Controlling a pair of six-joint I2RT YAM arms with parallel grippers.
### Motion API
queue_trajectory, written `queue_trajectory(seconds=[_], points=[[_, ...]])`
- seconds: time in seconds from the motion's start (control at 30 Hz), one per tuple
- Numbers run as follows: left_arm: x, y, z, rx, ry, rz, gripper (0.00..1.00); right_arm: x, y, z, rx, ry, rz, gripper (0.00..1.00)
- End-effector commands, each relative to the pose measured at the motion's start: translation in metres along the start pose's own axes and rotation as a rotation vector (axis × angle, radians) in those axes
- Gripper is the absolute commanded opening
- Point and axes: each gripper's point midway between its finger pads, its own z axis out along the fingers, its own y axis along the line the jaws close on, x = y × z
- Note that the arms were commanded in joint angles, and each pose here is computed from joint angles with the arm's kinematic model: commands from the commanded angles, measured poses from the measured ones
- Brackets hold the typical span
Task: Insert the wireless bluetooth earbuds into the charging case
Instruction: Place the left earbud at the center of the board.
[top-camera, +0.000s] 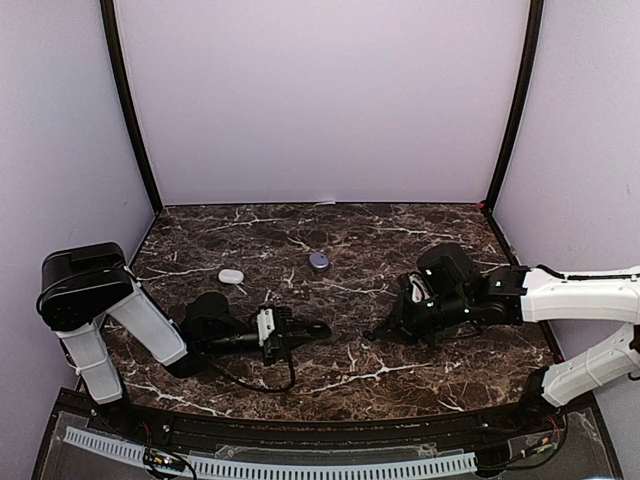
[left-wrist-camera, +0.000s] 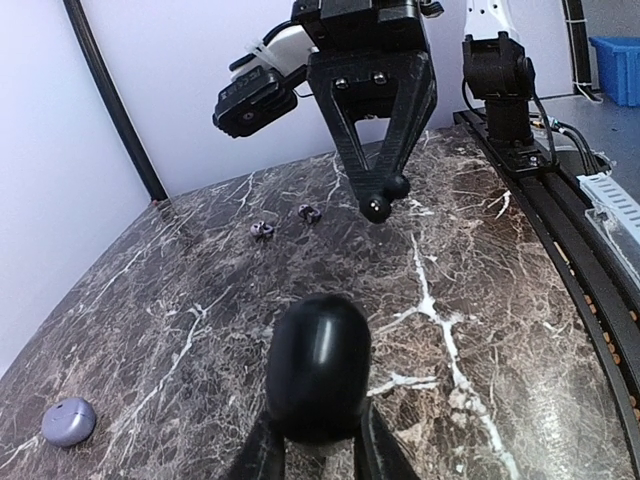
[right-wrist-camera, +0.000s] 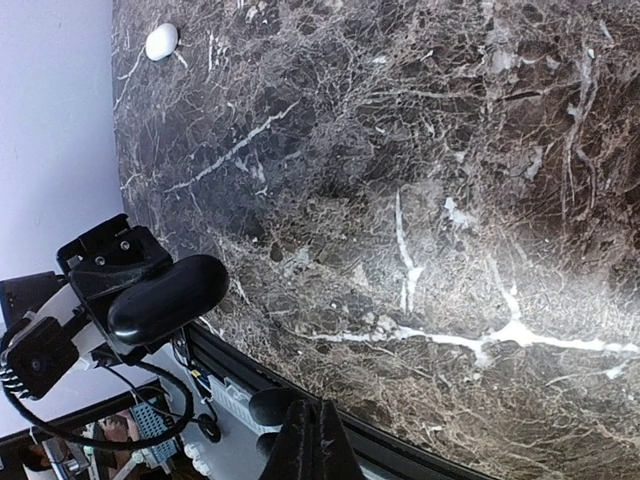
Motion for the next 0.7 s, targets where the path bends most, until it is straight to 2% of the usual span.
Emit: queue_trajectory(seconds=[0.0, 0.17, 0.33, 0.57, 0.67], points=[[-0.025, 0.011, 0.003, -0.033, -0.066, -0.063, 0.17, -0.004, -0.008, 0.010, 0.025, -0.034, -0.041, 0.00], [-0.029, 0.014, 0.002, -0.022, -0.088, -0.138, 0.17, -0.008, -0.045, 0.028, 0.144, -0.057, -0.049, 0.00], [-0.027, 0.023, -0.009, -0.030, -0.110, -0.206, 0.17, 0.000, -0.072, 0.052, 0.191, -0.026, -0.015, 0.00], [-0.020, 0.022, -0.019, -0.033, -0.103, -0.196, 0.17, 0.000, -0.087, 0.069, 0.252, -0.080, -0.055, 0.00], [-0.018, 0.021, -0.023, -0.040, -0.105, -0.184, 0.17, 0.003, -0.087, 0.075, 0.255, -0.062, -0.085, 0.00]])
